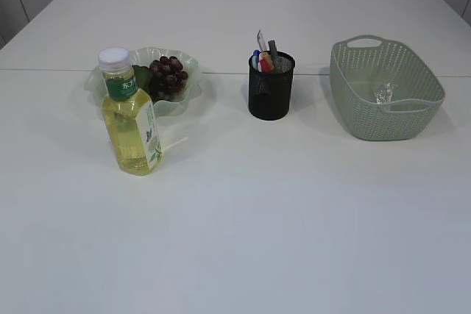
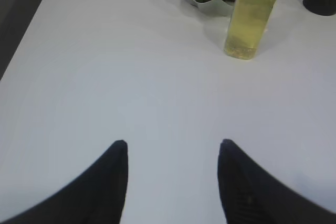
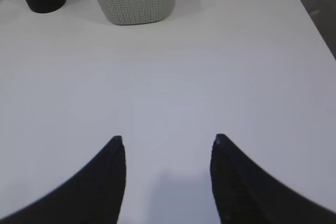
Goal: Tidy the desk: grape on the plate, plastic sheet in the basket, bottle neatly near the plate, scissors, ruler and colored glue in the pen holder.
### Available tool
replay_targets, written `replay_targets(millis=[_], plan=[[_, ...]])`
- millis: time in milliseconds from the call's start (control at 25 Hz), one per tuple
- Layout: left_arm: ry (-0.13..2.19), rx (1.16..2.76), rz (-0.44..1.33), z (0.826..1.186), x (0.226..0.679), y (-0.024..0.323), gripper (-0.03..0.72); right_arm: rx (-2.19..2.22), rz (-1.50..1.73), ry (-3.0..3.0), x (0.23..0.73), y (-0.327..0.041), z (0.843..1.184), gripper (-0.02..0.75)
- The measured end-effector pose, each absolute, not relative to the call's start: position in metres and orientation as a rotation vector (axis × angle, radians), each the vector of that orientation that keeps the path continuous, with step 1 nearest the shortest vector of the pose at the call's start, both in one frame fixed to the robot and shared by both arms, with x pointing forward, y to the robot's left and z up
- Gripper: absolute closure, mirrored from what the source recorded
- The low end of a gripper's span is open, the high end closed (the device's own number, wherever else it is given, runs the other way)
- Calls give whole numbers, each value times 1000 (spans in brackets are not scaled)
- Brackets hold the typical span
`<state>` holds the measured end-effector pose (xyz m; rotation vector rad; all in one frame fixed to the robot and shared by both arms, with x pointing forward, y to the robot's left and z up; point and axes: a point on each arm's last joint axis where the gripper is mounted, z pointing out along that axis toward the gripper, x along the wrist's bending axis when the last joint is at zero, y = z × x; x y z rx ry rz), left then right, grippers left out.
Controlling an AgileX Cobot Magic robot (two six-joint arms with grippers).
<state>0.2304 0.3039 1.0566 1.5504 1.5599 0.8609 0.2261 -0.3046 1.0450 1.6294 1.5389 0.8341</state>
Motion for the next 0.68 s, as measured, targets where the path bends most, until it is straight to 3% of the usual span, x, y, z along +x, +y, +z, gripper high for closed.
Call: replay_targets(millis=[680], plan=[[1555, 1548, 844, 1057, 230, 303, 305, 1661, 913, 1546, 226, -299, 1045, 321]])
